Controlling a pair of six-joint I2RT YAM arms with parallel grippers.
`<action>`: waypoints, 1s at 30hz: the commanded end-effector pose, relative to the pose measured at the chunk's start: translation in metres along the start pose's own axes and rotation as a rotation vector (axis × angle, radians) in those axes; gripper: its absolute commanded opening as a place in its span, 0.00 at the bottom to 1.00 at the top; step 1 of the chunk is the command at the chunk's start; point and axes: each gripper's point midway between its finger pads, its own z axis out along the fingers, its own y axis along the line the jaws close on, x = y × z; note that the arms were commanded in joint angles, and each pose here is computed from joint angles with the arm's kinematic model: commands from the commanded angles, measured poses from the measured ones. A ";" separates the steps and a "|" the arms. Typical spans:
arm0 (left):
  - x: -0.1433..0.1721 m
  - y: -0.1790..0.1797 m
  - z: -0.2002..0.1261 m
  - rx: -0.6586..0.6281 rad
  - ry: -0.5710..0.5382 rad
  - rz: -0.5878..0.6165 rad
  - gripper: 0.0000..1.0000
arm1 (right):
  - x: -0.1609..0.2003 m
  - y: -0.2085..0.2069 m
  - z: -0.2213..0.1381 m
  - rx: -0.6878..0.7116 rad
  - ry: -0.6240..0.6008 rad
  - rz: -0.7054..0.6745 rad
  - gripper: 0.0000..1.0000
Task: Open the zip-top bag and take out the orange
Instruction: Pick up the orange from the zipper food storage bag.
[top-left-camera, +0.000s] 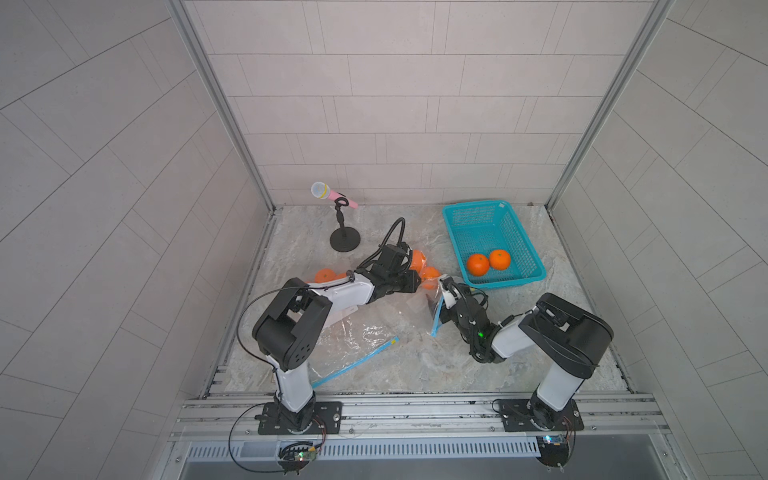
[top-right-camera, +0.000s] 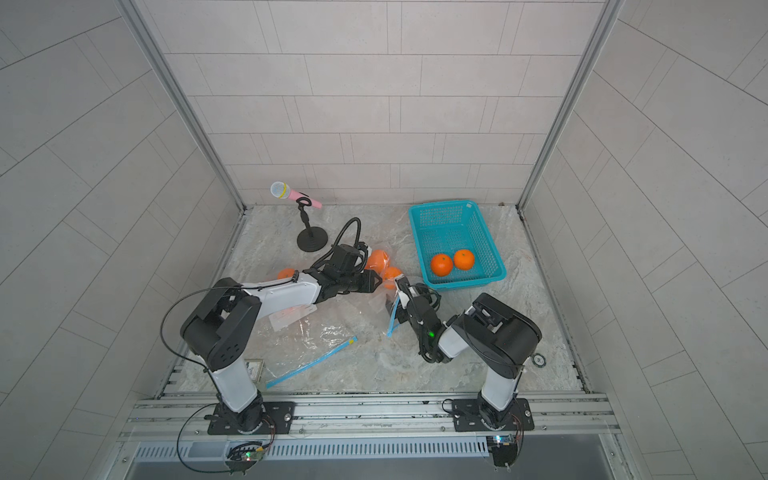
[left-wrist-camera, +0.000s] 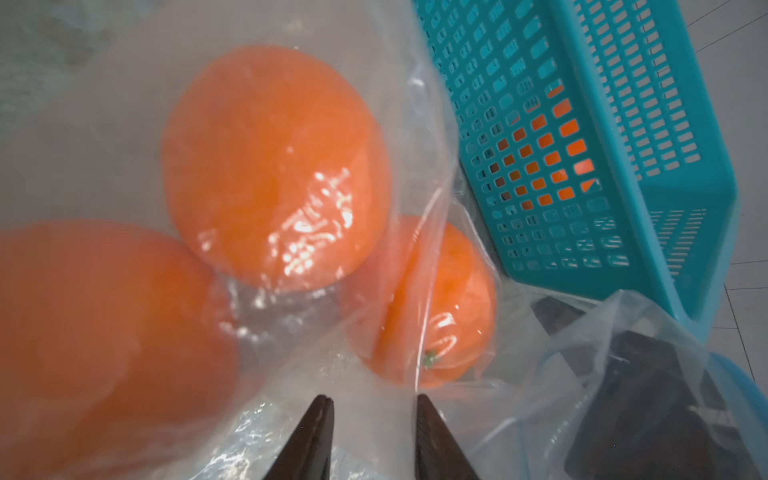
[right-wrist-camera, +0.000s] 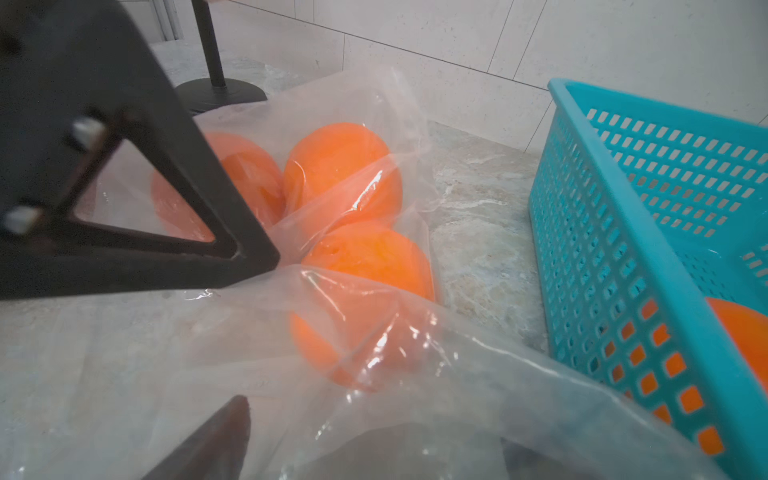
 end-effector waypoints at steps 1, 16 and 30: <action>-0.036 -0.015 -0.018 0.018 -0.079 0.058 0.38 | -0.010 -0.001 0.004 -0.007 -0.046 -0.002 0.95; -0.097 -0.007 0.060 0.026 -0.160 0.202 0.43 | -0.007 0.012 0.018 -0.071 -0.016 -0.038 0.99; -0.055 0.006 0.079 0.016 0.027 0.113 0.31 | -0.009 -0.011 0.049 0.061 0.068 -0.052 0.99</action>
